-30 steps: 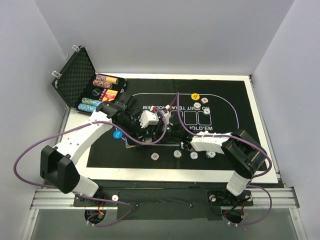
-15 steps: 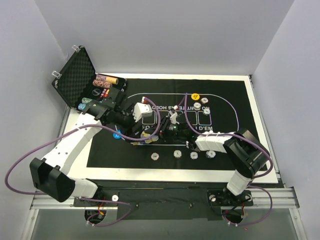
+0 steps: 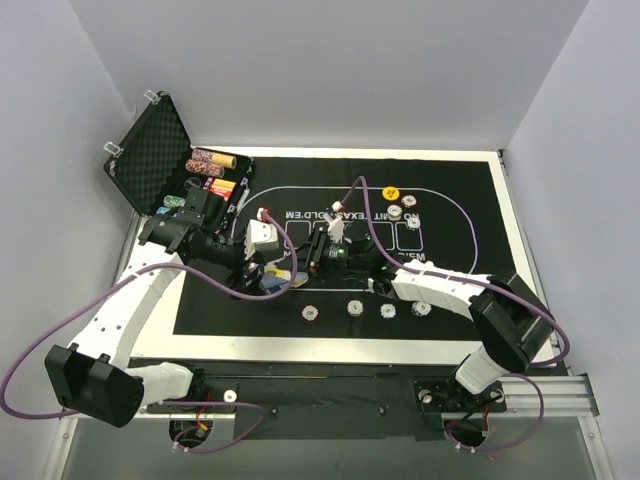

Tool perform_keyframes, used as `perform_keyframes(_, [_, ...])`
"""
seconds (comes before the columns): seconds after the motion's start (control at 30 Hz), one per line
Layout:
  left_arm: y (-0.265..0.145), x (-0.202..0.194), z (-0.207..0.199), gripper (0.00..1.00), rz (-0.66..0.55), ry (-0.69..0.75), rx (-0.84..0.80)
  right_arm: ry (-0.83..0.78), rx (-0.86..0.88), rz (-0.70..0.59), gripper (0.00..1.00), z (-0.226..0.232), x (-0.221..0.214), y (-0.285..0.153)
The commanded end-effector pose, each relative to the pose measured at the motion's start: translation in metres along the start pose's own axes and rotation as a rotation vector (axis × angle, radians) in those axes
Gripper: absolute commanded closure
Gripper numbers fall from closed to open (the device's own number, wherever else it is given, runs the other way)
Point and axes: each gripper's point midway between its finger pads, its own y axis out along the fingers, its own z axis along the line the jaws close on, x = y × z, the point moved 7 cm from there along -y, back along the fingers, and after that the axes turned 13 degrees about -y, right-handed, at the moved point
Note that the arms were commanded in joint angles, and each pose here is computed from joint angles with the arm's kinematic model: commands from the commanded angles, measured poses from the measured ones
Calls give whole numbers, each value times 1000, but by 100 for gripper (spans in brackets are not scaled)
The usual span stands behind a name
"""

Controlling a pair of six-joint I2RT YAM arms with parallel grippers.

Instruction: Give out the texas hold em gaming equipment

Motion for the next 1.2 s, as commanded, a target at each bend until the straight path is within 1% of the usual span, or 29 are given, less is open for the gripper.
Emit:
perform_keyframes(0.0, [-3,1,-8,6,-19,102,-71,-93,98,-36,87,45,11,-6])
perform_keyframes(0.23, [0,-3,-11,6,-20,168,-113,-100,121,-29,87,58,7,-1])
perform_keyframes(0.33, [1,-4,-8,6,-15,180,-101,-94,146,-36,87,63,7,0])
perform_keyframes(0.6, [-6,12,5,6,-96,140,-40,-95,157,-33,87,65,8,1])
perform_keyframes(0.67, [-6,14,8,6,-101,132,-27,-95,160,-33,87,66,8,1])
perform_keyframes(1.0, [0,0,7,6,-55,94,-36,-91,180,-45,87,68,10,3])
perform_keyframes(1.17, [2,-2,13,6,-54,84,11,-81,211,-60,87,72,13,5])
